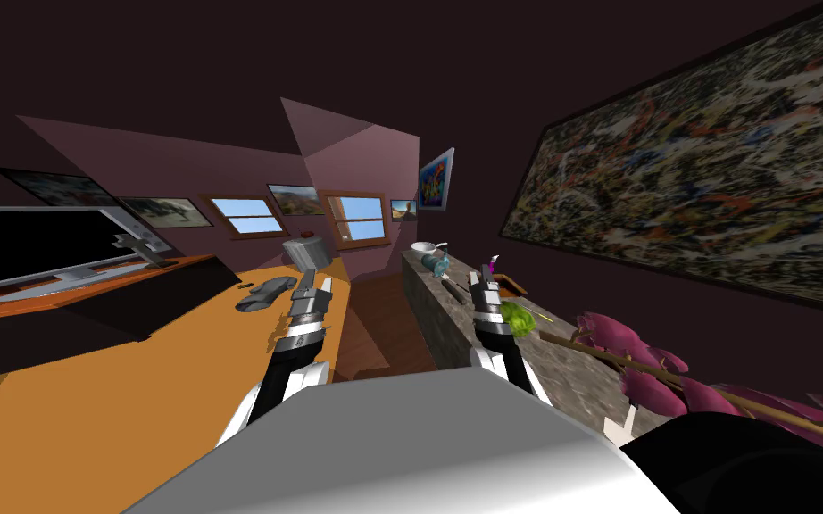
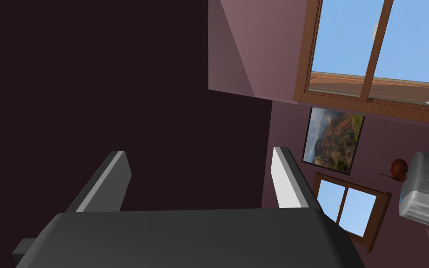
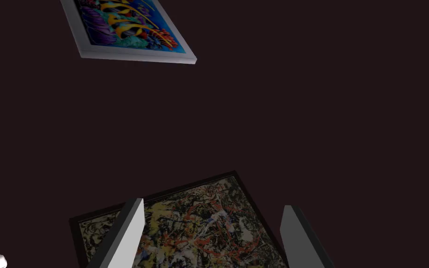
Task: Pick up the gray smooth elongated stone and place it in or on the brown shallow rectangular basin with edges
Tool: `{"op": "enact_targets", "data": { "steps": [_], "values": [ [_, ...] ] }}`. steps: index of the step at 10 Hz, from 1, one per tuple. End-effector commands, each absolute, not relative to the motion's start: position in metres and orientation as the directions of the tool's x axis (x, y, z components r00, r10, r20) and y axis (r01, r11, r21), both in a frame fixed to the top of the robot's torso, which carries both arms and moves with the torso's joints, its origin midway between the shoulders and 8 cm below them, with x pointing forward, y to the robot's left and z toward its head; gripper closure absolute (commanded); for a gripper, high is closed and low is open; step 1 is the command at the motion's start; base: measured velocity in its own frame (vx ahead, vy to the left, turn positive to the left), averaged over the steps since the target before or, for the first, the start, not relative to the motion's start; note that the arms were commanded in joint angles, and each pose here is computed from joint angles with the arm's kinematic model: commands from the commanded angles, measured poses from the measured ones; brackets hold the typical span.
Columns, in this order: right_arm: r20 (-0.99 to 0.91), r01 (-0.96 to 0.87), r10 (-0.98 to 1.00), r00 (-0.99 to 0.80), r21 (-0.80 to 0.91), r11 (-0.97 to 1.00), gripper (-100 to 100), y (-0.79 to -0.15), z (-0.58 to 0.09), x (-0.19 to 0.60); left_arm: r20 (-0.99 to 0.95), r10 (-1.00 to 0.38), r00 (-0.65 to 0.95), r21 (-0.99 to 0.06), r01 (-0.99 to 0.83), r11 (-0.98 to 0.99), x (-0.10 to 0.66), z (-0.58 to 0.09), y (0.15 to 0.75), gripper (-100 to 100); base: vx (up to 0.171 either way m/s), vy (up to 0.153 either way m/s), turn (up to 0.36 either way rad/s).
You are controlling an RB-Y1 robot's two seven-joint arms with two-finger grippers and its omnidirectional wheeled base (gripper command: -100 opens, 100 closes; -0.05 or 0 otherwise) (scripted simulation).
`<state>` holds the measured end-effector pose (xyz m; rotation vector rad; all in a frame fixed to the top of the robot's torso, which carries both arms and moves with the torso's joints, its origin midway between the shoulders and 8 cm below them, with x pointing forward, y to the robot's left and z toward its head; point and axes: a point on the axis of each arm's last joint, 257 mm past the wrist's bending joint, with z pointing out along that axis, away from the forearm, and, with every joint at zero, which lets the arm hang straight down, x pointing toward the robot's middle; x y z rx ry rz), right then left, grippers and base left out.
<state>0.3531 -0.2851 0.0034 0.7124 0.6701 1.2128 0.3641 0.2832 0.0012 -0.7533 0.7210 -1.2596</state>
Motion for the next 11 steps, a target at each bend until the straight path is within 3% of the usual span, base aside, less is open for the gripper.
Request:
{"op": "enact_targets", "data": {
  "steps": [1,11],
  "values": [
    [-0.108,-0.579,0.977,0.185,0.791,0.197,-100,-0.275,-0.001,0.357,-0.062,-0.985,0.162,-0.821,0.553,0.143,0.364,0.001,0.283,0,-0.042,0.033,-0.018],
    [-0.284,-0.492,0.954,-0.096,0.847,0.203,-100,-0.195,-0.070,0.370,-0.062,-0.985,0.161,-0.821,0.553,0.142,0.364,0.001,0.283,0,-0.086,0.123,-0.025]
  ]
}}
